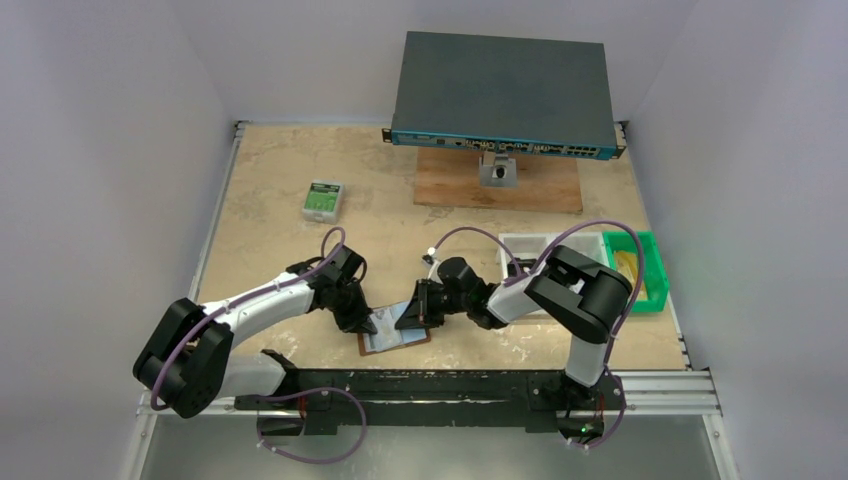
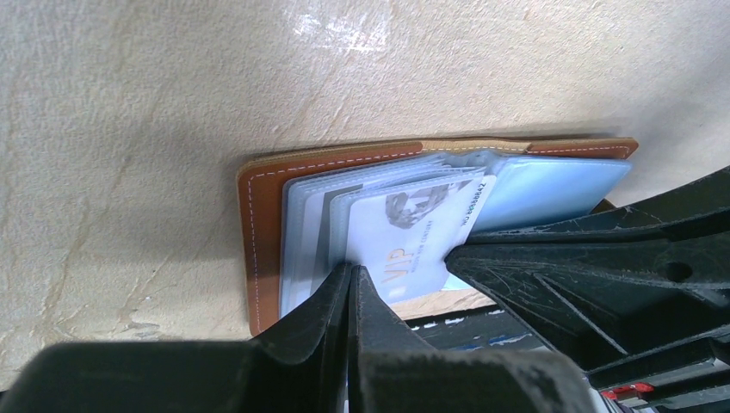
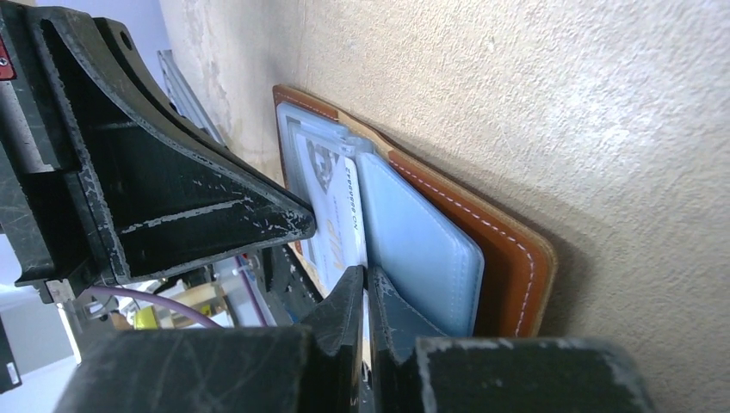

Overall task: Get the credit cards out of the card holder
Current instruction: Remove the credit card from the card holder.

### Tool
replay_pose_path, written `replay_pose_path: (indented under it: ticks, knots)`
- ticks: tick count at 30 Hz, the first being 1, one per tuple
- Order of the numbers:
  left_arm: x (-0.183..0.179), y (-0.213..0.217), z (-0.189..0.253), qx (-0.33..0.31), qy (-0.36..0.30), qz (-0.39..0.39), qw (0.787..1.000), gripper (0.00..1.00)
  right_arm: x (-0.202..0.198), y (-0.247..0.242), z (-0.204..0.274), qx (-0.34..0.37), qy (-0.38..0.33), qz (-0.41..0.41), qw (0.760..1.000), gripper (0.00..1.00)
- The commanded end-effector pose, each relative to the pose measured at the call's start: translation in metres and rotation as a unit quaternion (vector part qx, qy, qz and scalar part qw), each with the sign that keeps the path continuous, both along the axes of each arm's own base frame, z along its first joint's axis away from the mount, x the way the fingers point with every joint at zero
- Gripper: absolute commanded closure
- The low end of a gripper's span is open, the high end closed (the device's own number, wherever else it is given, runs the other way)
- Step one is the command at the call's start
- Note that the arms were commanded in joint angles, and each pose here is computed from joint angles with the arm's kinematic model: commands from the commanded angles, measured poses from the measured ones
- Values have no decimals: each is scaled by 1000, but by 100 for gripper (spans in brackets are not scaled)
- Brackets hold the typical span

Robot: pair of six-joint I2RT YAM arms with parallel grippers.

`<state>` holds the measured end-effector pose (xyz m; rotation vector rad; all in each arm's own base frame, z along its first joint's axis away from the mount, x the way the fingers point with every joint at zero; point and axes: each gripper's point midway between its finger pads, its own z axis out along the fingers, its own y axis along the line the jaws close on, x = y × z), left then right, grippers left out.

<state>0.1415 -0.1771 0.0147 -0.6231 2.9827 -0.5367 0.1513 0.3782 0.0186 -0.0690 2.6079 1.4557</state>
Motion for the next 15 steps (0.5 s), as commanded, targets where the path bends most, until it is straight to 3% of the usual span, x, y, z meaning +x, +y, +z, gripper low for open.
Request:
replay_pose_path:
  ticks: [1, 15]
  knots:
    - [-11, 36, -32, 93, 12, 6, 996, 100, 5, 3, 7, 11, -12, -4, 1000, 100]
    - [-9, 45, -24, 115, 2, 3, 993, 100, 18, -19, 4, -26, -35, -50, 998, 100]
